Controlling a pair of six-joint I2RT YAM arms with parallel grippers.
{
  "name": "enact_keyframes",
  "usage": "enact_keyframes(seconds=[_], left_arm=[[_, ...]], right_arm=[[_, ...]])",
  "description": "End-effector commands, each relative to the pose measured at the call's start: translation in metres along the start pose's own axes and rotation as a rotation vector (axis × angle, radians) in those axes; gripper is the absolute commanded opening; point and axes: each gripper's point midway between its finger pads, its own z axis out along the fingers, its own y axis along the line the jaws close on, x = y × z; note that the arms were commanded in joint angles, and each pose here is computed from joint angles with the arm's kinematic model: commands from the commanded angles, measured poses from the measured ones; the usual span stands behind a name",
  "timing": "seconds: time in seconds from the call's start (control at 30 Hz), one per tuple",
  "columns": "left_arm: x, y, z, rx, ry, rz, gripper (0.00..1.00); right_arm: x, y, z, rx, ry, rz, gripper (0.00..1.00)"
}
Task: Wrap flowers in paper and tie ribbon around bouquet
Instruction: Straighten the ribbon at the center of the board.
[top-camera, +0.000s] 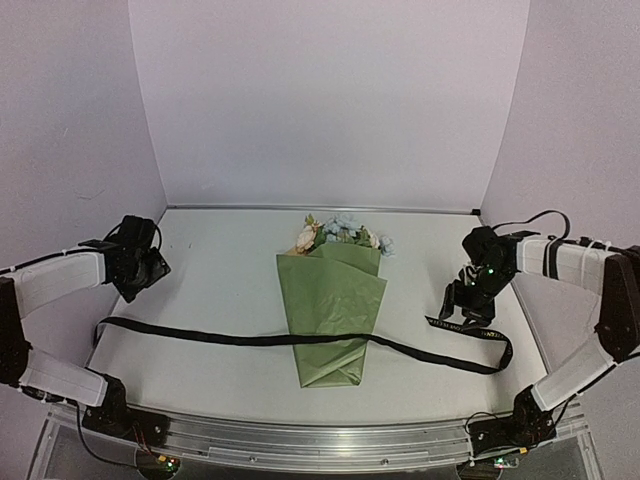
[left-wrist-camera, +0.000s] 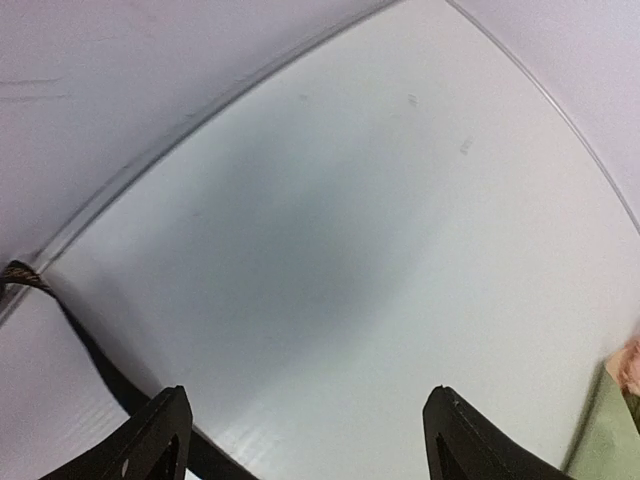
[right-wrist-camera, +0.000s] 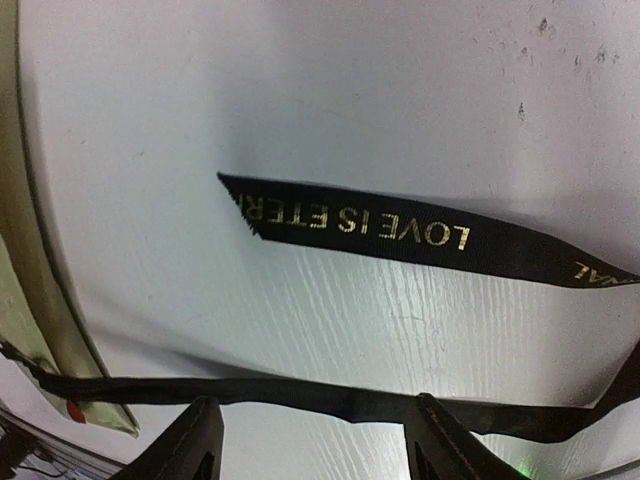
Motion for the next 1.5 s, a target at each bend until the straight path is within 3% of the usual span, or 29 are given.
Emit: enact_keyframes(seconds=[0.0,0.37,0.63,0.77,0.9,1.13,1.27,1.47], left_arm=[[0.004,-0.066,-0.026,0.244,0.021,0.117,0.83],[0.093,-0.187,-0.084,0.765,0.275,0.351,0.84],[0.150,-0.223,-0.106,0.904,0.372,0.513,0.85],[0.173,-0.231,-0.114,0.942,0.420,0.589,0.85],[0.196,-0.231,-0.118,0.966,0.472,0.651,0.82],[0.241,-0.230,-0.125,0.986,0.524,0.781,0.71],[0.257,-0.229,-0.122,0.975,0.530,0.822,0.67],[0.276,-0.227,-0.107,0.939,0.544,0.863,0.59]], right_arm=[[-0.024,0.009,0.014,-0.041,-0.008,0.083,0.63],[-0.028,-0.051,0.052,0.083,0.005,0.297,0.68],[-0.014,-0.118,0.048,0.159,-0.019,0.577,0.71],[0.000,-0.163,0.030,0.210,-0.058,0.765,0.71],[0.011,-0.185,0.003,0.237,-0.099,0.835,0.72],[-0.018,-0.119,-0.029,0.133,-0.154,0.539,0.74],[-0.032,-0.049,-0.024,0.017,-0.148,0.328,0.77],[-0.043,0.058,0.010,-0.201,-0.068,0.136,0.81]])
